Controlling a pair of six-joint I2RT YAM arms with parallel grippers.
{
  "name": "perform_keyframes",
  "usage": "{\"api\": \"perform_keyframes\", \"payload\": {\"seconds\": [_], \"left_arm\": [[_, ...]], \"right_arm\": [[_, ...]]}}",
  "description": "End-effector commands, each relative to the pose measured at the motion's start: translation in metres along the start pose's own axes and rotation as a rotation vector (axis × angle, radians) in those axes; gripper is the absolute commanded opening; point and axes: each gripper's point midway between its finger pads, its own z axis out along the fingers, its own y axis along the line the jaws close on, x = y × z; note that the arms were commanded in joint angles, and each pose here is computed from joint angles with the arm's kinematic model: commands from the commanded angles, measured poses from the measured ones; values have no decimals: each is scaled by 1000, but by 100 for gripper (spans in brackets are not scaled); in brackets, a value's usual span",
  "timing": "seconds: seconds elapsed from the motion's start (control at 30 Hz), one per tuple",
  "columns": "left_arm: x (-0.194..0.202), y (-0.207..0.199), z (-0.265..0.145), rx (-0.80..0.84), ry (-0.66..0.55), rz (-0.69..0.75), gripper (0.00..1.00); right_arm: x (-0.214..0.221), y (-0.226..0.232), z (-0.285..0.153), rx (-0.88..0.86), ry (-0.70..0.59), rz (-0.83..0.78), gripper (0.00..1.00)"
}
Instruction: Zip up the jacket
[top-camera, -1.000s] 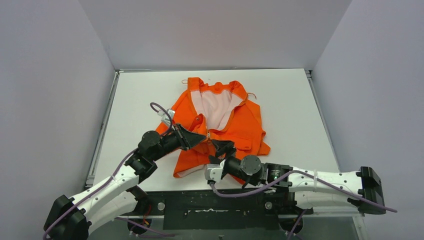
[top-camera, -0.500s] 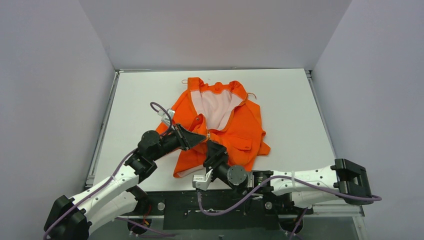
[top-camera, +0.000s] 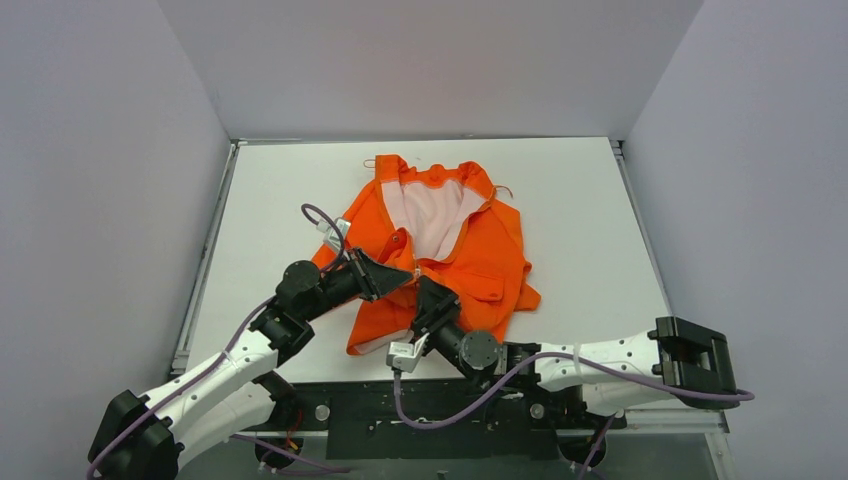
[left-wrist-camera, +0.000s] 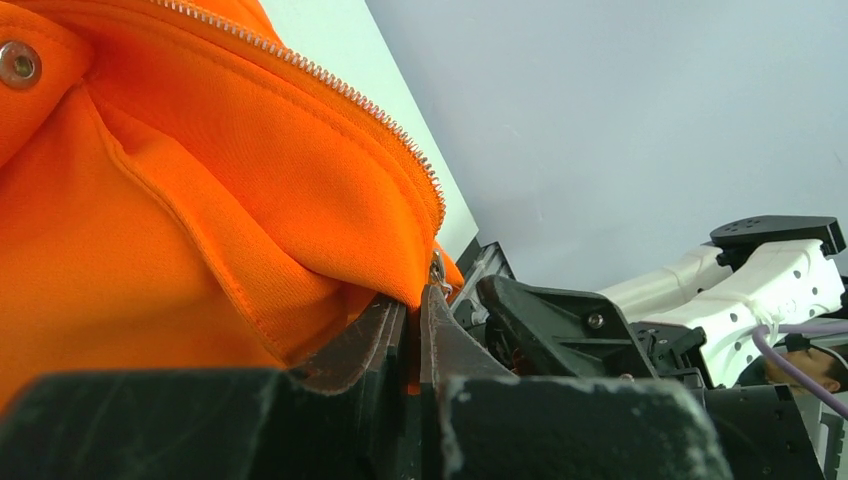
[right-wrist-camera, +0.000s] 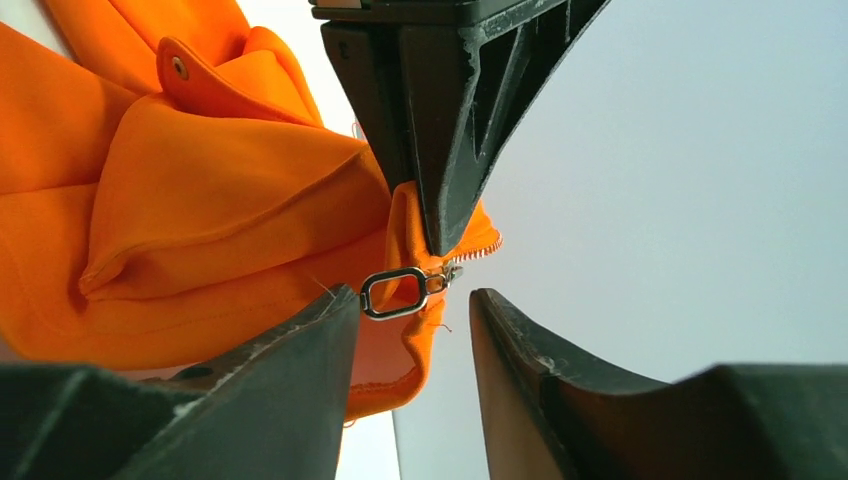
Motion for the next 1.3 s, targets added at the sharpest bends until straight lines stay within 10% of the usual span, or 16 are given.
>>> {"api": "perform_keyframes", "payload": {"seconds": [0.0,0.4,1.27], "left_arm": [[-21,-33,1,92,-43,31,0],[-20,-31,1,87,-40,33,0],[2,-40,-4,175,87,113,0]], "right_arm": [[-1,-11,3,71,1,57,42],[0,-21,0,92,-2,112,0],[10,-53,16,-223,-125,651,0]]}}
